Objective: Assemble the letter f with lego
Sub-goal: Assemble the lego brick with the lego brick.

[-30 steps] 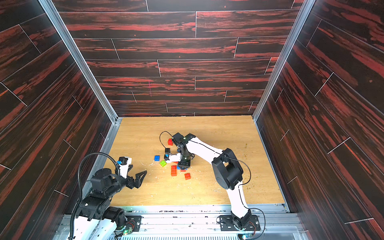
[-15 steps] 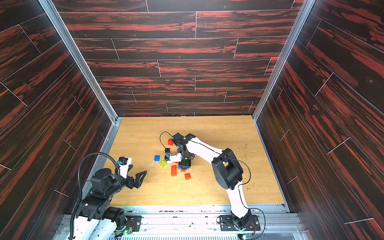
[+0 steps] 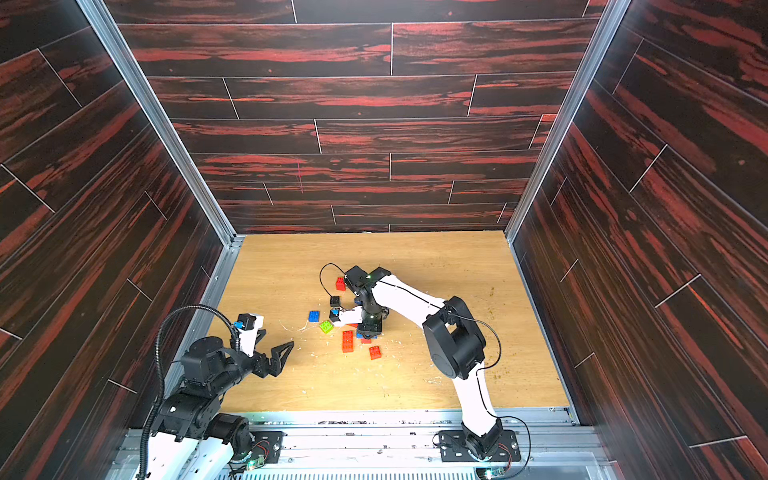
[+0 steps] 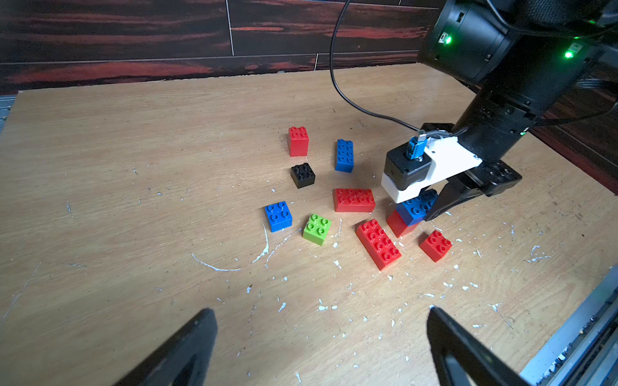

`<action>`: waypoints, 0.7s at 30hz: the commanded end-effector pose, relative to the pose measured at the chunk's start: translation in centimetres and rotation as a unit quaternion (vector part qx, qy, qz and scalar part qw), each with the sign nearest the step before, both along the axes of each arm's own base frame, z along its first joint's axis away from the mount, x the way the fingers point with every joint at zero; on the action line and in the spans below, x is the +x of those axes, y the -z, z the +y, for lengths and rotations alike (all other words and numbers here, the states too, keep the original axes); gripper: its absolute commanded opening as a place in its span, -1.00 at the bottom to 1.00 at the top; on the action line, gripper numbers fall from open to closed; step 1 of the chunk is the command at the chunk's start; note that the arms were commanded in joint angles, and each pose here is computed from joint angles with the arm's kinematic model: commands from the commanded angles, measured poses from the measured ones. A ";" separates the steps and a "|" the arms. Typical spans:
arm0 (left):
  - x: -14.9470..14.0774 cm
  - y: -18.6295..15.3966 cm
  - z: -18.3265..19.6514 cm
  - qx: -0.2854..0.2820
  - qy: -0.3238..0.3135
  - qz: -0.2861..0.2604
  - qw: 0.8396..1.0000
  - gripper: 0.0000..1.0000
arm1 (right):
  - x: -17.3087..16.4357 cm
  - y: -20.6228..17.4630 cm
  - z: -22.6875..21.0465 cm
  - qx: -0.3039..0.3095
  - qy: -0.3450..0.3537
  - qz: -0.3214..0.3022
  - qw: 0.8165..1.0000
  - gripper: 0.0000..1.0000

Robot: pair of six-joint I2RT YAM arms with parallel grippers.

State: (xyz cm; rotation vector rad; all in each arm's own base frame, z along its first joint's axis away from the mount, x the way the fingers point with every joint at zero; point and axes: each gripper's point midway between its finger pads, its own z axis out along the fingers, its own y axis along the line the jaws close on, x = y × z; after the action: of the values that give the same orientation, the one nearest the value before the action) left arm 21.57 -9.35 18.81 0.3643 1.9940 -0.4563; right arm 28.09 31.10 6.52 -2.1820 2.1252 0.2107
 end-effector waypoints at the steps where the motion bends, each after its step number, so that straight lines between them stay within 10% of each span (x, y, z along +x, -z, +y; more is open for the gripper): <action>1: -0.3 0.0 -0.2 0.002 0.010 -0.001 1.000 1.00 | 0.1 0.4 0.6 0.000 -0.001 0.006 1.000 -0.58; 21: -0.3 0.0 -0.2 0.002 0.009 -0.002 1.000 1.00 | -0.2 1.4 0.6 -0.006 0.001 0.022 1.000 -0.59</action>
State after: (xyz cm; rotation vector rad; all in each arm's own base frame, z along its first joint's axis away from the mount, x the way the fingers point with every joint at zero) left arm 21.56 -9.36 18.81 0.3645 1.9940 -0.4566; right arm 28.52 31.56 5.85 -2.1843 2.1297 0.2135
